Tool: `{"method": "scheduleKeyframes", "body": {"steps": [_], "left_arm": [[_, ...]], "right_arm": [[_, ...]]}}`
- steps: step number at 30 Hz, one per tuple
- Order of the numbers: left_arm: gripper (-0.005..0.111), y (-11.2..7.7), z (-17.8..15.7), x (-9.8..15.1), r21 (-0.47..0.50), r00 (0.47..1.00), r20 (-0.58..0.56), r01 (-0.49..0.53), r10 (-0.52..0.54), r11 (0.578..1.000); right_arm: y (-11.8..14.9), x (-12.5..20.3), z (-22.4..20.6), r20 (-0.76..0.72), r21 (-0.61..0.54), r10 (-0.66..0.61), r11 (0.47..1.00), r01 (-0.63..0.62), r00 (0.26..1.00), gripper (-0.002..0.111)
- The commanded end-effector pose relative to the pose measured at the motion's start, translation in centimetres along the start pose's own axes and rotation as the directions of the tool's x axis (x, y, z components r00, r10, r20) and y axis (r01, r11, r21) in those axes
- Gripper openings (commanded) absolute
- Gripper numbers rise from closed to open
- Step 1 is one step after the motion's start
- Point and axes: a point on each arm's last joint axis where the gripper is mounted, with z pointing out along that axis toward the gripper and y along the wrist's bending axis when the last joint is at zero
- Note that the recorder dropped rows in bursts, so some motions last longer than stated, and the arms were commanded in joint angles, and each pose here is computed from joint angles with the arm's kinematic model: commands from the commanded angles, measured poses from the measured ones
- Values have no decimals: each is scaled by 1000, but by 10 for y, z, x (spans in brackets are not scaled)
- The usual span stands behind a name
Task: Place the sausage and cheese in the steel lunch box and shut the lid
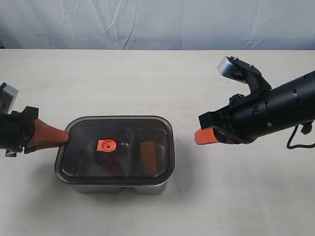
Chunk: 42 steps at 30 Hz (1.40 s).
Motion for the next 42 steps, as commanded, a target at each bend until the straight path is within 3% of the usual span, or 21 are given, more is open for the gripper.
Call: {"method": "scheduleKeyframes", "body": {"steps": [1, 12, 22, 35, 42], "left_arm": [[0, 2, 2, 8, -17, 995, -86, -50, 49, 999], [0, 4, -4, 5, -1, 999, -46, -24, 24, 1000], [0, 2, -7, 2, -5, 993, -82, -82, 81, 997], [1, 1, -6, 0, 9, 995, -59, -83, 83, 997], [17, 0, -6, -1, 19, 994, -48, -101, 101, 995]], "right_arm": [[0, -1, -1, 14, -10, 1, 1000, -1, 1000, -1], [4, 1, -1, -10, -43, -10, 999, 9, 1000, -1], [4, 1, -1, -4, -44, -4, 999, 4, 1000, -1], [4, 0, -1, 3, -50, -3, 999, 3, 1000, -1], [4, 0, -1, 3, -50, -11, 999, 11, 1000, -1]]}}
